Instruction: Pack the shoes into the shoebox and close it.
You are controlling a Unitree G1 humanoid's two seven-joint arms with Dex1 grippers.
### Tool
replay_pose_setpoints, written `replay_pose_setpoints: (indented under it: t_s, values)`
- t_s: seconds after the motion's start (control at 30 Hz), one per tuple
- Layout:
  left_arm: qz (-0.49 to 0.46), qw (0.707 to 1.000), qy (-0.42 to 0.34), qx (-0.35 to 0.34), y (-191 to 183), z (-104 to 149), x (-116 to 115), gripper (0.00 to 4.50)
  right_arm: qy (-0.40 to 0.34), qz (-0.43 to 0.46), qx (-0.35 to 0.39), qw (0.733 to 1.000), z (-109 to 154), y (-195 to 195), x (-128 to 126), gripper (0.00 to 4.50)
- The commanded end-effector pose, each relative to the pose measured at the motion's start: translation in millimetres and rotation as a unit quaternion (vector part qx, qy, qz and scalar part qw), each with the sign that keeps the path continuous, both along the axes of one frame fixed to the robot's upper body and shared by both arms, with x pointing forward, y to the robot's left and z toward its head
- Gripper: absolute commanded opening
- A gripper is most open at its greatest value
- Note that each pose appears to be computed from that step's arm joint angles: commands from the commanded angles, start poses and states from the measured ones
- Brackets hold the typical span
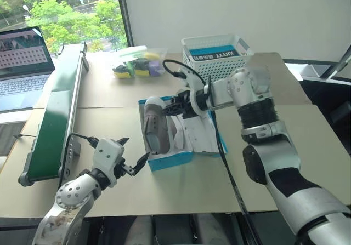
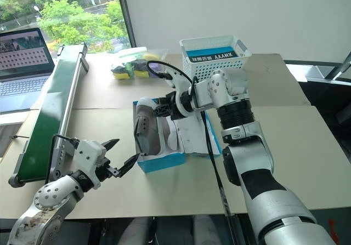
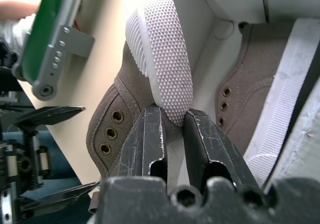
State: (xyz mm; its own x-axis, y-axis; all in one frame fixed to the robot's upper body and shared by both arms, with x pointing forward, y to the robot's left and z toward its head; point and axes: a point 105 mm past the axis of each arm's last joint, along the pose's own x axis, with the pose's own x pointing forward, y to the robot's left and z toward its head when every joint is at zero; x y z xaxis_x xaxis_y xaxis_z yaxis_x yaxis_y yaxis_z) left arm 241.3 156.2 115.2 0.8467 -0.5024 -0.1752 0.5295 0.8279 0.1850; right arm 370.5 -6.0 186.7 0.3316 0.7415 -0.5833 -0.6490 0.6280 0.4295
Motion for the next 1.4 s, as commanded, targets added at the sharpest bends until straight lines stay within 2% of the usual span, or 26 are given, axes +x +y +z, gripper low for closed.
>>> replay_pose_setpoints:
  t_s: [0.03, 0.43, 0.6, 0.67, 0.7, 0.8, 0.9, 0.93, 1.0, 1.07, 1.13, 1.2, 1.27, 1.3, 1.4]
  values:
    - [-0.016, 0.999, -0.028, 0.009, -5, 11, -6, 4.42, -0.031, 0.018, 0.003, 0.999, 11, 12, 4, 0.23]
    - [-0.015, 0.999, -0.034, 0.012, -9, 9, -5, 4.42, -0.052, 0.058, -0.067, 0.995, -21, 35, 10, 0.23]
    - [-0.009, 0.999, -0.035, 0.011, -8, 9, -4, 4.42, -0.057, 0.053, -0.069, 0.995, -25, 37, 15, 0.23]
    - [-0.008, 0.999, -0.036, 0.01, -8, 9, -3, 4.5, -0.06, 0.047, -0.063, 0.995, -23, 37, 17, 1.18]
    - [-0.008, 0.999, -0.036, 0.01, -8, 9, -3, 4.5, -0.06, 0.046, -0.057, 0.996, -21, 38, 17, 1.39]
    - [-0.009, 0.999, -0.036, 0.011, -8, 9, -3, 4.5, -0.061, 0.044, -0.041, 0.996, -12, 39, 17, 2.5]
    - [-0.01, 0.999, -0.036, 0.012, -7, 9, -2, 4.5, -0.075, 0.047, -0.001, 0.996, 13, 40, 17, 3.5]
    - [-0.01, 0.999, -0.036, 0.012, -7, 9, -1, 4.5, -0.073, 0.051, 0.035, 0.995, 30, 39, 14, 3.86]
    - [-0.01, 0.999, -0.037, 0.012, -6, 9, -1, 4.5, -0.115, 0.073, 0.101, 0.985, 66, 36, 10, 3.86]
    - [-0.011, 0.999, -0.037, 0.013, -6, 9, -1, 4.5, -0.154, 0.121, 0.134, 0.971, 86, 34, -4, 3.86]
    - [-0.012, 0.999, -0.037, 0.014, -5, 9, -1, 4.5, -0.15, 0.214, 0.188, 0.947, 102, 21, -39, 3.86]
    - [-0.013, 0.999, -0.036, 0.015, -5, 9, 0, 4.5, -0.139, 0.321, 0.233, 0.907, 106, -15, -85, 3.86]
    - [-0.015, 0.999, -0.035, 0.018, -3, 9, 1, 4.5, -0.12, 0.398, 0.231, 0.879, 90, -50, -125, 3.86]
    - [-0.015, 0.999, -0.034, 0.019, -2, 9, 2, 4.5, -0.105, 0.413, 0.219, 0.878, 80, -59, -136, 3.86]
    - [-0.022, 0.999, -0.031, 0.025, 0, 9, 4, 4.5, -0.07, 0.413, 0.147, 0.896, 33, -81, -154, 3.11]
